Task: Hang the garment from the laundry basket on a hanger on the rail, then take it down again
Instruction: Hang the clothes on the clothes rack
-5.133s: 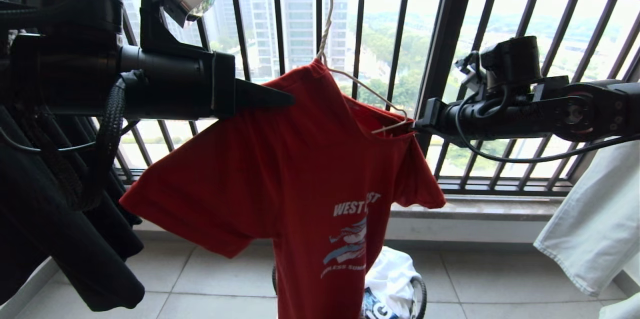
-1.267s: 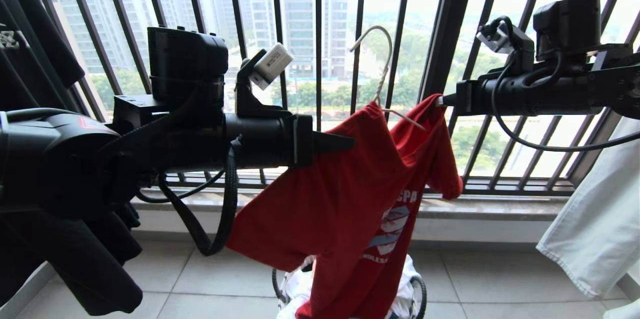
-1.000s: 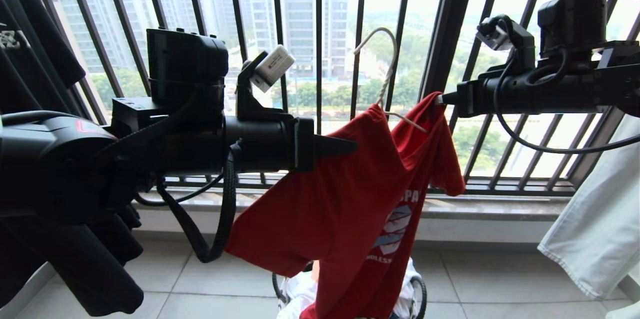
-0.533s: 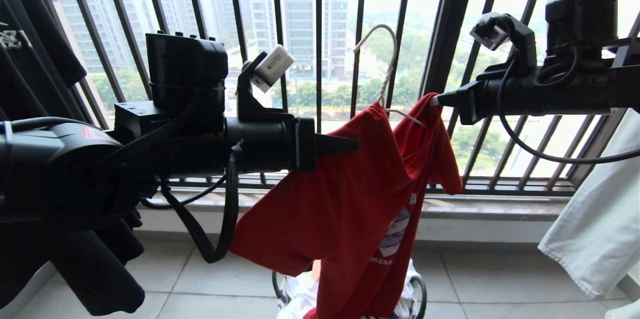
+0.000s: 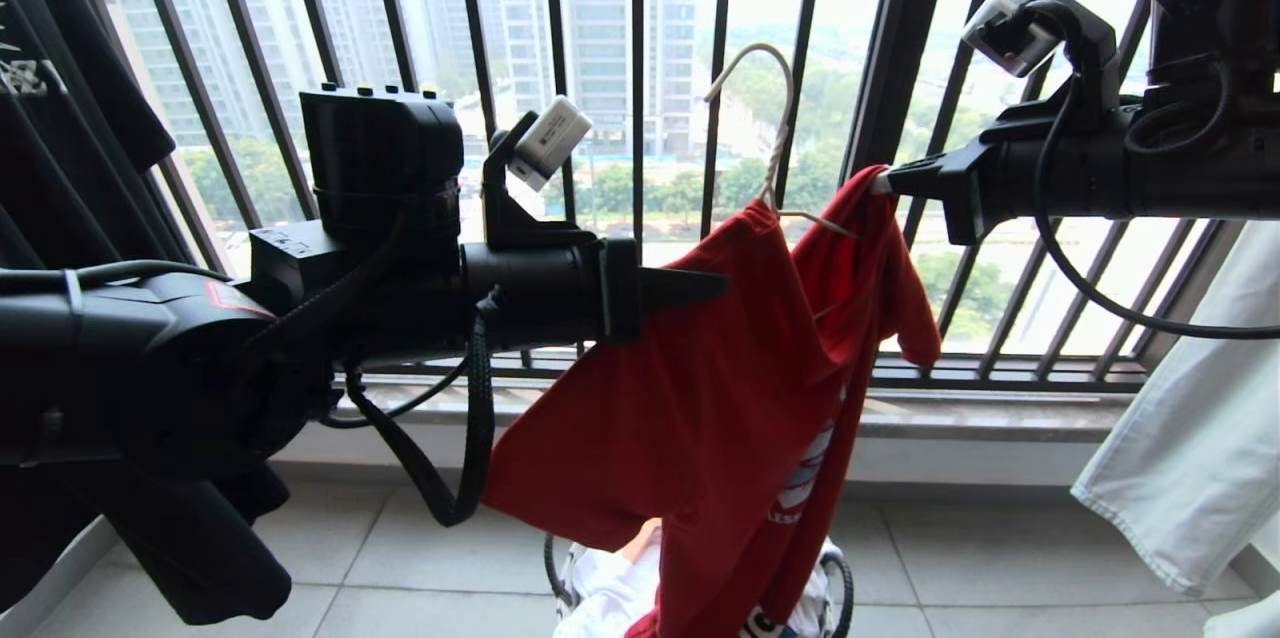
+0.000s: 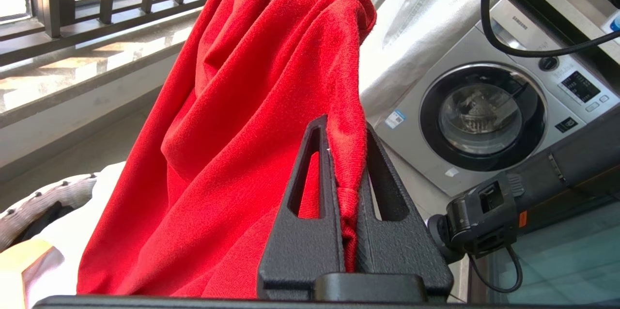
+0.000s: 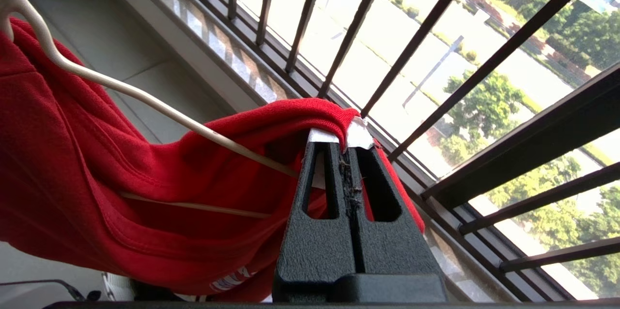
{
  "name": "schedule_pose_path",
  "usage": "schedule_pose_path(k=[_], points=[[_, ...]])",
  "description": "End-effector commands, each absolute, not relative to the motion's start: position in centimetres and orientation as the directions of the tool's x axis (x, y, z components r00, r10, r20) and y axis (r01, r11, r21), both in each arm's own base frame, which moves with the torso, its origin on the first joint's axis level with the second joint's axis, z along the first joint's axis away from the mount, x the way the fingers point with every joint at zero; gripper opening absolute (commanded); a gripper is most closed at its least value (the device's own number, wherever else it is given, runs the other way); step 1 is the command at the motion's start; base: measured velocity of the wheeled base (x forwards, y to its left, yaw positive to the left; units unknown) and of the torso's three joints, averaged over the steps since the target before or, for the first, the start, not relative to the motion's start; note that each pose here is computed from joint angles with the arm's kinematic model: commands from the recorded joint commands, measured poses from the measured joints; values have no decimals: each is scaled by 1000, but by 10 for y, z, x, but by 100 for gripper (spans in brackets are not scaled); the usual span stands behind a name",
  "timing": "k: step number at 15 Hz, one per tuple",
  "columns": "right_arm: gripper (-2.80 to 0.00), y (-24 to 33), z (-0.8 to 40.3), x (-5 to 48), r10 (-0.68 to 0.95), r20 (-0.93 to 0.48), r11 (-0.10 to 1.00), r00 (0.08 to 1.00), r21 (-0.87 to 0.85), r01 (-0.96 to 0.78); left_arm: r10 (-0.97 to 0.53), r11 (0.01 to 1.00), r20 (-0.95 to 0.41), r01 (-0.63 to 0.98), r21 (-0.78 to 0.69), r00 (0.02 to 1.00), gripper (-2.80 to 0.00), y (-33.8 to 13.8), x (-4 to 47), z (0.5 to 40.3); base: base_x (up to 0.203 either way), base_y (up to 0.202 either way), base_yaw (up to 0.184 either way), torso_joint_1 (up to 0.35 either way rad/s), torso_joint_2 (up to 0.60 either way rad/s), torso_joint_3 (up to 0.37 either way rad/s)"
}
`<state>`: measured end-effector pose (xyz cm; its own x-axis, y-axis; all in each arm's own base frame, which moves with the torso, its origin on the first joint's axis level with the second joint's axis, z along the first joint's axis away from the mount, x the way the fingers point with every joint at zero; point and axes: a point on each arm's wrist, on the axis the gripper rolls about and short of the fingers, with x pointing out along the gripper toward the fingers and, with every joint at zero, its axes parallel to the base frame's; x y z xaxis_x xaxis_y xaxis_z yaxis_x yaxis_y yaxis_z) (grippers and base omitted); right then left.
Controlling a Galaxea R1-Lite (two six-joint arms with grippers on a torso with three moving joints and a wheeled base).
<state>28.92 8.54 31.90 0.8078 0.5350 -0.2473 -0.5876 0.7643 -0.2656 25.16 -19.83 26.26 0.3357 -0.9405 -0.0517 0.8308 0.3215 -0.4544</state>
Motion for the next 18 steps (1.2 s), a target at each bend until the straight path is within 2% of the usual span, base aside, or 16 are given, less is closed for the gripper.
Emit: schedule_pose_path(k=[1, 5, 10, 18], points=[[-280, 95, 323, 283, 564, -235, 732, 791, -301, -611, -942, 313, -40, 830, -462, 333, -280, -203, 259, 252, 0, 0, 0, 0, 0, 0], [-280, 107, 321, 278, 598, -242, 667, 764, -379, -642, -944, 283, 13, 828, -485, 331, -280, -205, 259, 245, 0, 0, 0, 0, 0, 0], [-280, 109, 328, 259, 619, -222, 647, 753, -398, -650, -942, 226, 107, 836, -500, 319, -280, -209, 262, 240, 0, 0, 0, 0, 0, 0], [-280, 126, 339, 240, 653, -185, 622, 734, -420, -660, -945, 212, 113, 840, -499, 306, -280, -212, 257, 238, 0, 0, 0, 0, 0, 0]])
